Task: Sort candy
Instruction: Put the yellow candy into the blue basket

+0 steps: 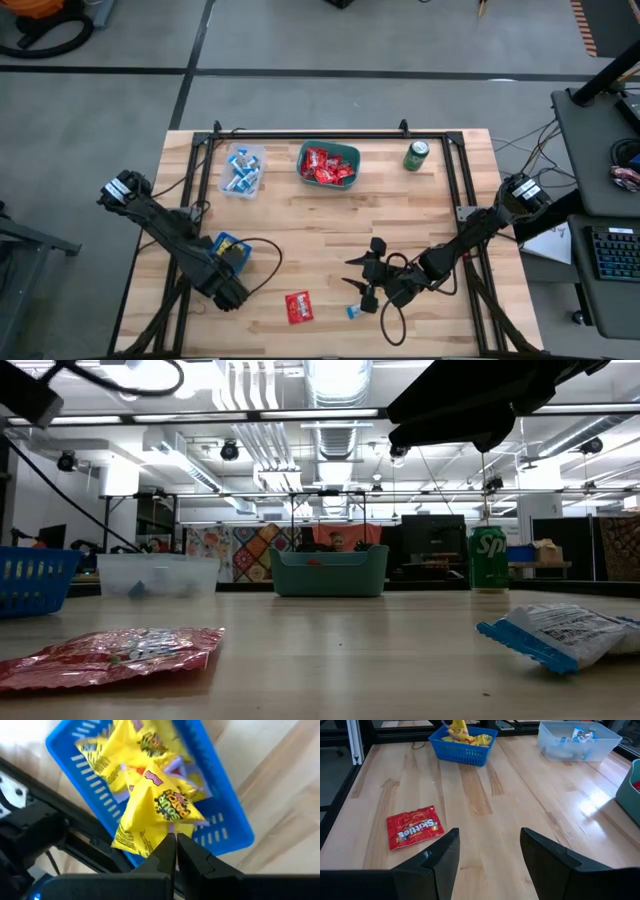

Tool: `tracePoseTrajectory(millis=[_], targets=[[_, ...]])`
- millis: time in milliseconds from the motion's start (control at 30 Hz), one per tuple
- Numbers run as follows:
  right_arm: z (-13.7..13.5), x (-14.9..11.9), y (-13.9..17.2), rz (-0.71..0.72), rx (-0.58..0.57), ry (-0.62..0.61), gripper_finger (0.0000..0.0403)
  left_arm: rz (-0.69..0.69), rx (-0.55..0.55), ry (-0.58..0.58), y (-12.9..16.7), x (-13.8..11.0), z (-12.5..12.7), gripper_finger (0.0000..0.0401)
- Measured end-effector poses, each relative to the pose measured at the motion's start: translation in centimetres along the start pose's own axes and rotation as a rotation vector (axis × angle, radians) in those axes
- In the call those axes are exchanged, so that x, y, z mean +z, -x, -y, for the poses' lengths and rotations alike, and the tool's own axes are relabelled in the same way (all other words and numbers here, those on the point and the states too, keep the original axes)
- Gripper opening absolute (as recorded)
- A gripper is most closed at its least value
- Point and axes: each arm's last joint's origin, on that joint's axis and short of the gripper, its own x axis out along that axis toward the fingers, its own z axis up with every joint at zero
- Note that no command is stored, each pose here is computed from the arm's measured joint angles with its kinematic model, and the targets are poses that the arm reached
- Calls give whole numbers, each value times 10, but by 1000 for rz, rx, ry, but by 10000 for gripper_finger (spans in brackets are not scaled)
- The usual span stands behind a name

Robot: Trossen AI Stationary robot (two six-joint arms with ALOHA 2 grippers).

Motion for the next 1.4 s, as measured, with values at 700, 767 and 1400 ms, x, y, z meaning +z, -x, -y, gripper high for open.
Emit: tracePoseTrajectory(millis=[700, 767, 1400], targets=[[0, 0, 0, 0, 0, -3, 201, 471, 49, 130, 1, -21, -7, 0], [0, 0, 0, -1, -1, -3, 201, 478, 31, 157, 0, -26, -7, 0], [0, 0, 0, -1, -1, 1, 201, 770, -90, 359, -36, -64, -10, 0]])
